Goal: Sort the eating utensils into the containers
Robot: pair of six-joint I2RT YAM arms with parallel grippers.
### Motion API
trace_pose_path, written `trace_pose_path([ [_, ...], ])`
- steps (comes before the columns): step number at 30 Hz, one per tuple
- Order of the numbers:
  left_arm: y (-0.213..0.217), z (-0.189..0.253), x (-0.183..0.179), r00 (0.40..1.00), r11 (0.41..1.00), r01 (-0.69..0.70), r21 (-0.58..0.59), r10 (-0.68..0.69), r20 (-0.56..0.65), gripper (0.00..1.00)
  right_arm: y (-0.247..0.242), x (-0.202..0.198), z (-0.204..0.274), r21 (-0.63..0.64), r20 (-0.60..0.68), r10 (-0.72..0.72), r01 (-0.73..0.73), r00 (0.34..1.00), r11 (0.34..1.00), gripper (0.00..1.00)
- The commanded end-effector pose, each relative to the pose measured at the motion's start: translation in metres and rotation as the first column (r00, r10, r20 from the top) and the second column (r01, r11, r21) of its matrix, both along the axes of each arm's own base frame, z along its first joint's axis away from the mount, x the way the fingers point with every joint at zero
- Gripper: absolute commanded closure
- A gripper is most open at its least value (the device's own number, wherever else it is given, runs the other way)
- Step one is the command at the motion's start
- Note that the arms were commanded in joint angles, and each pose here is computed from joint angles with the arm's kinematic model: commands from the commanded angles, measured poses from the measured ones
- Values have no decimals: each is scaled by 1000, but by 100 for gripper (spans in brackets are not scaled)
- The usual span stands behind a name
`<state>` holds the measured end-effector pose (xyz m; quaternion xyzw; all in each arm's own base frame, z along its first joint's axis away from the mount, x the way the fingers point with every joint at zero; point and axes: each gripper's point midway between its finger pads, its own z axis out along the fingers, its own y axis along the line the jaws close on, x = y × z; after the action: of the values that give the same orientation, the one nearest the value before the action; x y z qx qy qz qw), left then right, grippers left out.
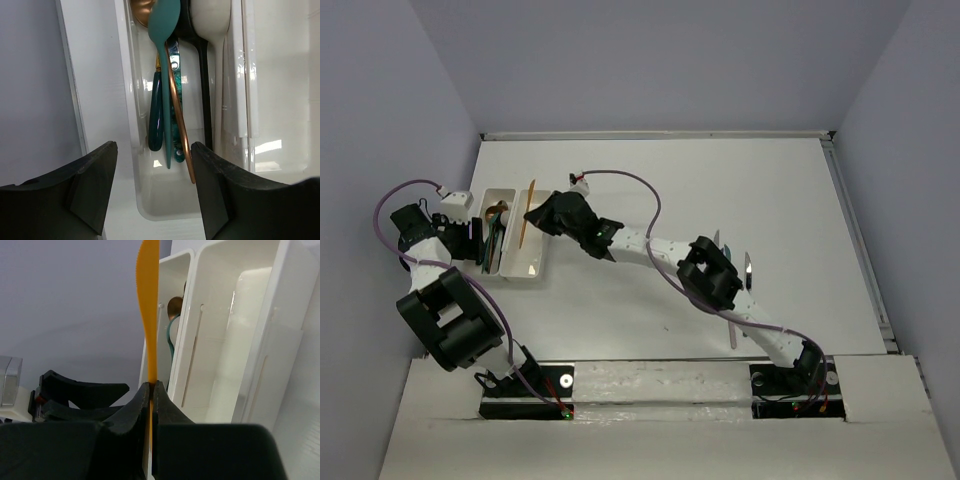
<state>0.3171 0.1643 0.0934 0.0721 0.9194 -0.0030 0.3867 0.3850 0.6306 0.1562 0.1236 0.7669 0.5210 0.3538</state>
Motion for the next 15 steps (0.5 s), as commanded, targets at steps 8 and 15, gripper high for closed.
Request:
trace_pose_path([
  [8, -5, 8, 2, 999, 1000, 22, -9, -22, 32, 28, 10, -17, -16, -3, -25, 28, -28, 999, 1000, 69],
  [15, -6, 9, 2, 999, 1000, 22, -14, -22, 32, 28, 7, -19, -5, -9, -5, 34, -34, 999, 999, 65],
])
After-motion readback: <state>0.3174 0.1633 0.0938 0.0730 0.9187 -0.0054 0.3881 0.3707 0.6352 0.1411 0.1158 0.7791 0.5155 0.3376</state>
